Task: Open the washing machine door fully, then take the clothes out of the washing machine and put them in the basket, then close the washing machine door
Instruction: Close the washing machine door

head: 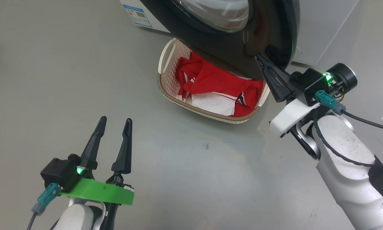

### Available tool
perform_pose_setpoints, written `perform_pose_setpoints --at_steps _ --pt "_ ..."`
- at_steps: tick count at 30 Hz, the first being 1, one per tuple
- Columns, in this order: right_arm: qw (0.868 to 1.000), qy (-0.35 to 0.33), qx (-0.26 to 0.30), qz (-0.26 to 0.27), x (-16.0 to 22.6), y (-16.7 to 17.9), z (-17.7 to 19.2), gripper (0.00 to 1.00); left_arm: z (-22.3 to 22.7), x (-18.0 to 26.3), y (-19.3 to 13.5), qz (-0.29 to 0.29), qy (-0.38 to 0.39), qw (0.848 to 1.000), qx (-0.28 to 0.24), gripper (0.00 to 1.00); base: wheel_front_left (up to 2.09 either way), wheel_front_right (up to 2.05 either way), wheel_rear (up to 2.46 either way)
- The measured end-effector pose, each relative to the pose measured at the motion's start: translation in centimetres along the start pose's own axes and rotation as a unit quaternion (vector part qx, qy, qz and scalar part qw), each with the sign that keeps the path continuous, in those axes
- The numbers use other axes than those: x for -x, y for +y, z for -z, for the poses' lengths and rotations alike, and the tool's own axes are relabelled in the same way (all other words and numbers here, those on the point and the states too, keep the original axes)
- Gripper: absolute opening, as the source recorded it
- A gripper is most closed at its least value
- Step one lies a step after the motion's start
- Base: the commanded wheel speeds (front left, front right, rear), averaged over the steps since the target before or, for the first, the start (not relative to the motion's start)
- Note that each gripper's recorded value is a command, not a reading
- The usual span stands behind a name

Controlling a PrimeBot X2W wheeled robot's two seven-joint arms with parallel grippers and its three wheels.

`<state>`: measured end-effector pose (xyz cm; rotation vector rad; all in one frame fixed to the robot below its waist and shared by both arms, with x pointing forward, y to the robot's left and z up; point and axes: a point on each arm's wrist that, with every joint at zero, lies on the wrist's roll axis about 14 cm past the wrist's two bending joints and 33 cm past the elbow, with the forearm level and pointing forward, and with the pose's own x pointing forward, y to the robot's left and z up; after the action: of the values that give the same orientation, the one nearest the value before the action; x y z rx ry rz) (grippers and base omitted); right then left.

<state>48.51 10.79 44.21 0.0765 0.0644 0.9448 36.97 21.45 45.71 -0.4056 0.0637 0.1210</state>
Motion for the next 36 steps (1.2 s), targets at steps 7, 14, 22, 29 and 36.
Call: perform_pose_setpoints --at_steps 7,14,22,29,36 --pt "1.0 -0.002 -0.002 0.013 -0.3 -1.6 0.3 0.0 0.6 -0.8 -0.4 0.008 0.008 1.0 0.0 1.0 0.0 0.0 0.0" --pt "0.999 -0.007 0.001 0.036 -0.8 -4.2 0.5 0.0 0.9 -1.8 -0.6 0.014 0.011 1.0 -0.003 1.0 0.0 0.0 0.0" --pt "0.998 -0.019 0.028 0.046 -2.3 -7.1 -0.5 0.0 1.9 -2.6 -0.8 0.017 0.022 1.0 -0.001 1.0 0.0 0.0 0.0" --pt "0.996 -0.025 0.047 0.067 -3.3 -10.4 -0.8 0.0 2.6 -3.6 -1.1 0.018 0.028 0.999 0.011 1.0 0.0 0.0 0.0" --pt "0.995 -0.029 0.055 0.084 -4.6 -13.1 -0.9 0.0 3.2 -4.1 -0.6 0.008 0.035 0.999 0.012 1.0 0.0 0.0 0.0"
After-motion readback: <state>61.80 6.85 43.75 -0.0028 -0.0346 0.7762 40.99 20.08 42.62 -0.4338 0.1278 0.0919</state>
